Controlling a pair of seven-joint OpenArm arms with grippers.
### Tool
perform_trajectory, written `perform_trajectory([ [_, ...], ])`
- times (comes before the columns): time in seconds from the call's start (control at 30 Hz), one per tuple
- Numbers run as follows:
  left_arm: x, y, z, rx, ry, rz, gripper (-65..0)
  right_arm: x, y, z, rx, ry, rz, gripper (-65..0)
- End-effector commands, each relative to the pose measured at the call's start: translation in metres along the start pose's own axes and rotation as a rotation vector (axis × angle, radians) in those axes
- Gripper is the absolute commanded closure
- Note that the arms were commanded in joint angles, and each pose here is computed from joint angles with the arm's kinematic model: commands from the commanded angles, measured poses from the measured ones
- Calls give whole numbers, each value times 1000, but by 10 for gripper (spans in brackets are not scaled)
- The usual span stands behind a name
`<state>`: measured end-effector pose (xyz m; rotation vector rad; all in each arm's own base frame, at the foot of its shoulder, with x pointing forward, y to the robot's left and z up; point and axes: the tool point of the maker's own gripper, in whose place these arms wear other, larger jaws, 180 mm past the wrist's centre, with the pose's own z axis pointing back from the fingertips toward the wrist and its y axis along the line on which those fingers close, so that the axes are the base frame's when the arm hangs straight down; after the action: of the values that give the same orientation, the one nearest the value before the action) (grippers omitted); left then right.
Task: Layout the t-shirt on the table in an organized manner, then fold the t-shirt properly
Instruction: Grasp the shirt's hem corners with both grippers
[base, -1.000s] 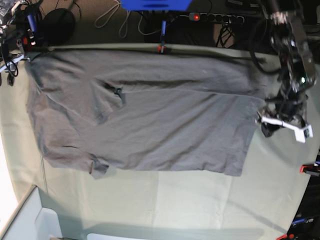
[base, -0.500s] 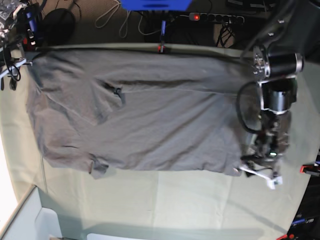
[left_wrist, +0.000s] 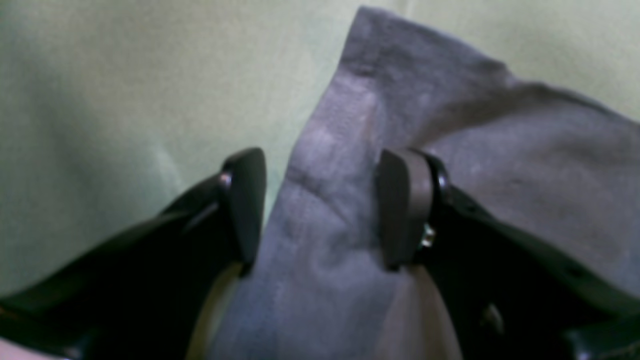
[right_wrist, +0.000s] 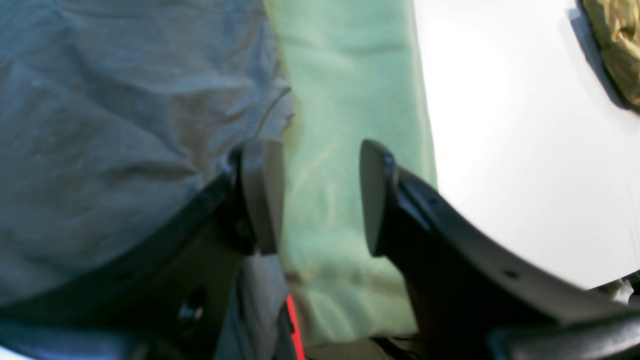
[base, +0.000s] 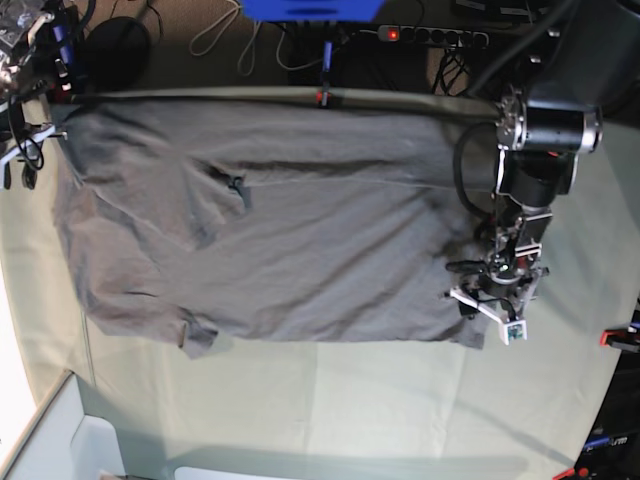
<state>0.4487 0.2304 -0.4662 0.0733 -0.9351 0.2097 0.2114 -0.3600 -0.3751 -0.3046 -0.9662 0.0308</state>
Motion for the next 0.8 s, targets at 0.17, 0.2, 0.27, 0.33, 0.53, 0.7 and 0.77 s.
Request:
perform_trajectory([
  [0.17,7,-2,-1,-5,-3,1,-340,44,24,-25,74,-117,9,-256],
  [0.2,7,-2,-1,-5,-3,-1,-320,49,26,-30,81,-127,9,-256],
  [0.27,7,-2,-1,-5,-3,5,-238,52,32,-42,94,-111,39,-256],
  [0.33,7,-2,-1,-5,-4,7,-132,59,40,-60,106,-94,74,-256],
  [0.53,8,-1,-1,-4,-5,10,-9,70,47,-119,143,-22,64,-256],
  [0.7,7,-1,-1,-3,0,13,0,87,40,-154,175,17,31,-256],
  [0.77,7,-1,-1,-4,0,10,0,95,39,-161,181,15,21,-256],
])
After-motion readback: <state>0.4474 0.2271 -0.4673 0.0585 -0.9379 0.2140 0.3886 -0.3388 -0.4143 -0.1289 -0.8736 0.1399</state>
